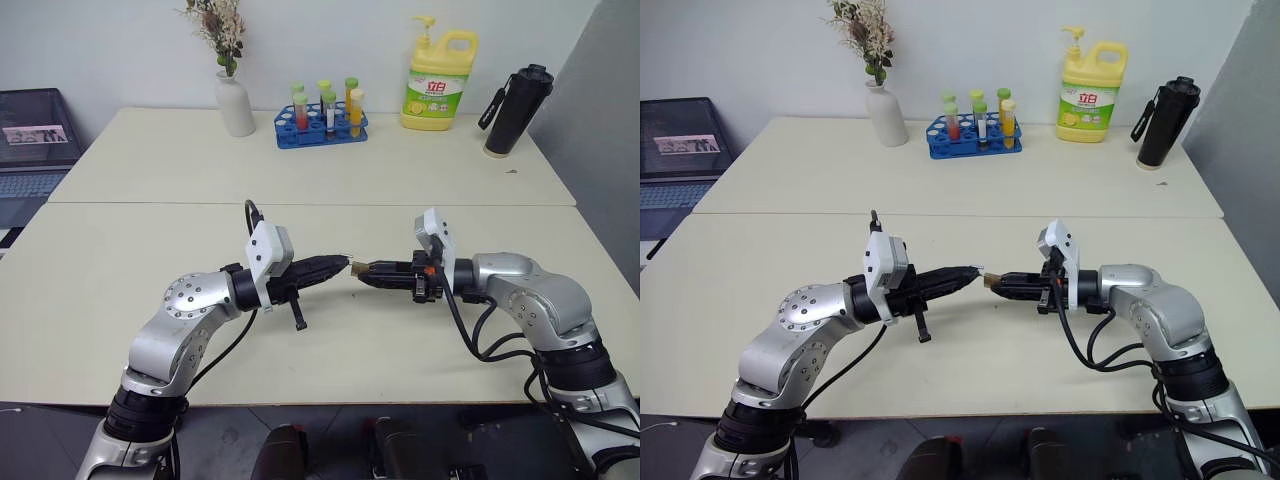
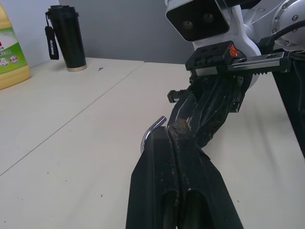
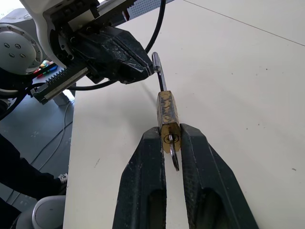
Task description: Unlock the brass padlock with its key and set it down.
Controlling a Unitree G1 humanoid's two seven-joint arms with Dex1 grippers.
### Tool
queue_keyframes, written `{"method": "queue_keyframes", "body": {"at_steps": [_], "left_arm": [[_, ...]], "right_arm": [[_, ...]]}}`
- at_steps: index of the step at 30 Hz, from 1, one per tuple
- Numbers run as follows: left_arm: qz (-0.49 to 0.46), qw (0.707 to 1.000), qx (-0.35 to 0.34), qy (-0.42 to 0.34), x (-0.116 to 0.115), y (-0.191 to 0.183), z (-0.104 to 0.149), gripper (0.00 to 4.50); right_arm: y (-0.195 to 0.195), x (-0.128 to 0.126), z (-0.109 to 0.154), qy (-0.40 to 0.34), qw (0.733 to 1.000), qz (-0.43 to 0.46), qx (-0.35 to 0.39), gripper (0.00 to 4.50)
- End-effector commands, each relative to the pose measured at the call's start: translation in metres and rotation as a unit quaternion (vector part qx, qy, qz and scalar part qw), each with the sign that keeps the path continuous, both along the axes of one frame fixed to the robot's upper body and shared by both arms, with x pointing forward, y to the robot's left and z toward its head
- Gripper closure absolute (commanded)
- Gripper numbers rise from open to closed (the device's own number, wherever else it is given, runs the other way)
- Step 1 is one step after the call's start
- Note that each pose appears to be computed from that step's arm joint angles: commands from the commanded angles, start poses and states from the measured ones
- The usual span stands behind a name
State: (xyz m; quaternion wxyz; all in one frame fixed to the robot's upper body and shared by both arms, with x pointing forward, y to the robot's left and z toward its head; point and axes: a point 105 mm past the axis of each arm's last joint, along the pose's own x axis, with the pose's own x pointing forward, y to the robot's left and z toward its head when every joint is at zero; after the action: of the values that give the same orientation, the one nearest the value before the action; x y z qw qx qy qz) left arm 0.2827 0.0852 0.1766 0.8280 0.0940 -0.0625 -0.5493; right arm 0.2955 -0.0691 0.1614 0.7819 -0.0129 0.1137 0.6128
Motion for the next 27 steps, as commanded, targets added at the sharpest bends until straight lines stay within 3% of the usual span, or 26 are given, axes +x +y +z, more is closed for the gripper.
{"method": "queue_keyframes", "body": {"at_steps": [1, 17, 26, 27], "left_arm": [[0.004, 1.000, -0.008, -0.025, 0.001, 0.001, 0.010, 4.50], [0.004, 1.000, -0.008, -0.027, 0.002, -0.002, 0.007, 4.50], [-0.001, 0.992, 0.056, -0.111, -0.013, 0.012, 0.005, 4.50], [-0.008, 0.989, 0.077, -0.125, -0.016, 0.015, 0.002, 4.33]], "right_arm": [[0.003, -0.006, 0.011, -0.029, 0.999, 0.019, 0.002, 4.40], [0.002, -0.007, 0.012, -0.026, 0.999, 0.022, 0.003, 4.40], [-0.004, -0.002, 0.012, -0.011, 1.000, 0.001, 0.006, 4.40], [-0.004, -0.002, 0.012, -0.009, 1.000, 0.000, 0.006, 4.40]]}}
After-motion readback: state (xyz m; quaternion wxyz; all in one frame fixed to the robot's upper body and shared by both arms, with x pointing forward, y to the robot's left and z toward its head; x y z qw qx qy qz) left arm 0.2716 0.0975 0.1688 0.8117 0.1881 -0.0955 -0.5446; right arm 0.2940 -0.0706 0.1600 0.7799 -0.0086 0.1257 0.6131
